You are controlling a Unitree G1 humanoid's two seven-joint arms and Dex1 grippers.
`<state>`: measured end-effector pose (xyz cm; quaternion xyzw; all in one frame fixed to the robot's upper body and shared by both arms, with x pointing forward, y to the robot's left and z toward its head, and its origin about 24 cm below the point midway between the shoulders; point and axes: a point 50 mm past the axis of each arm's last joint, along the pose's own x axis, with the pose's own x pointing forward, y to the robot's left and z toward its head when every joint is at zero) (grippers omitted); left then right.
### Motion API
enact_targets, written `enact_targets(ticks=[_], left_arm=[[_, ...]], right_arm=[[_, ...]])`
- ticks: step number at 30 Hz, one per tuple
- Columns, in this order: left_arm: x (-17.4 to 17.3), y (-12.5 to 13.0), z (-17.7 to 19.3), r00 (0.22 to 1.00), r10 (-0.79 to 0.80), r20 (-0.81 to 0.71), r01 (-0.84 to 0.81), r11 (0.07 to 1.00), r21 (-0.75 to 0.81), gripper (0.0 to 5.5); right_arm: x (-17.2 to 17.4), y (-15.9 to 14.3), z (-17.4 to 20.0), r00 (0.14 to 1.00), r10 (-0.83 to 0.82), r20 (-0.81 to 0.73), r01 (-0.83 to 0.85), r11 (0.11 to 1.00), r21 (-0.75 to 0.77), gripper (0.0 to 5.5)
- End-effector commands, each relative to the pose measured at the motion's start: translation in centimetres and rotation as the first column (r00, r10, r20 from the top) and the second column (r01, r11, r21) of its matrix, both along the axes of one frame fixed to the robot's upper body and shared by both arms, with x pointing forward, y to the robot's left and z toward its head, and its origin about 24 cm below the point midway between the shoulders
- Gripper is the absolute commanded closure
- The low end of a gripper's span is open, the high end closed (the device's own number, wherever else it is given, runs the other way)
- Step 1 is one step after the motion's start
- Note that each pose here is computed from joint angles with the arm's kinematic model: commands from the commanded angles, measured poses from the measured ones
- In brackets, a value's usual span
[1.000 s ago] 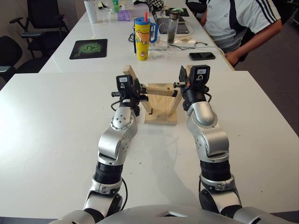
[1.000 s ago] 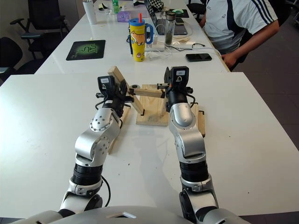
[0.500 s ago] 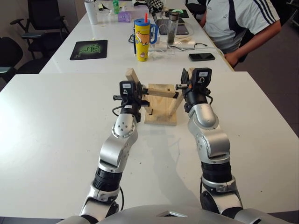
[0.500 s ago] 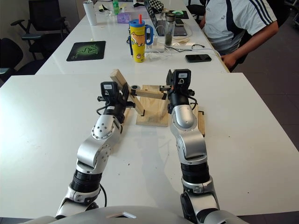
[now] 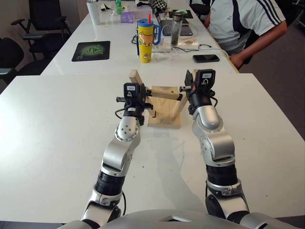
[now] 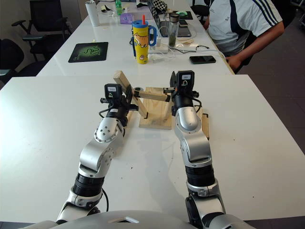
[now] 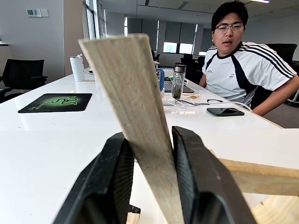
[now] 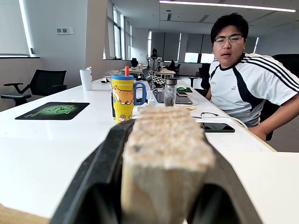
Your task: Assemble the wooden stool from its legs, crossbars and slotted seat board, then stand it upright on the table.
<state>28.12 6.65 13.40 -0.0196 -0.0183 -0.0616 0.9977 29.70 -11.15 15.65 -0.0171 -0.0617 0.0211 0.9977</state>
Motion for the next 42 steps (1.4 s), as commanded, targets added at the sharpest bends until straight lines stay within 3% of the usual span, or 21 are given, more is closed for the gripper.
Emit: enact_targets(ticks=[1,11,12,22,42], left_arm=[[0.0,0.6,-3.4,0.986,0.0,-0.166,0.026,0.987,0.158,4.39],[0.4,0.3,-3.3,0.984,-0.03,-0.173,0.061,0.983,0.174,4.38],[0.4,0.2,-3.3,0.983,-0.048,-0.176,0.078,0.982,0.173,4.01],[0.4,0.0,-3.5,0.968,-0.1,-0.23,0.142,0.975,0.171,2.6],[0.5,-0.5,-4.9,0.919,-0.164,-0.359,0.283,0.908,0.309,0.34]], right_arm=[[0.0,-0.9,-4.0,0.98,-0.037,-0.194,0.014,0.993,-0.118,4.34],[-0.1,-0.6,-4.0,0.98,-0.036,-0.198,0.017,0.995,-0.098,4.34],[-0.1,-0.5,-4.1,0.979,-0.037,-0.198,0.018,0.995,-0.096,4.34],[-0.2,-0.5,-4.1,0.978,-0.053,-0.202,0.049,0.998,-0.026,4.34],[-0.7,0.1,-4.2,0.977,-0.023,-0.211,0.031,0.999,0.035,4.34]])
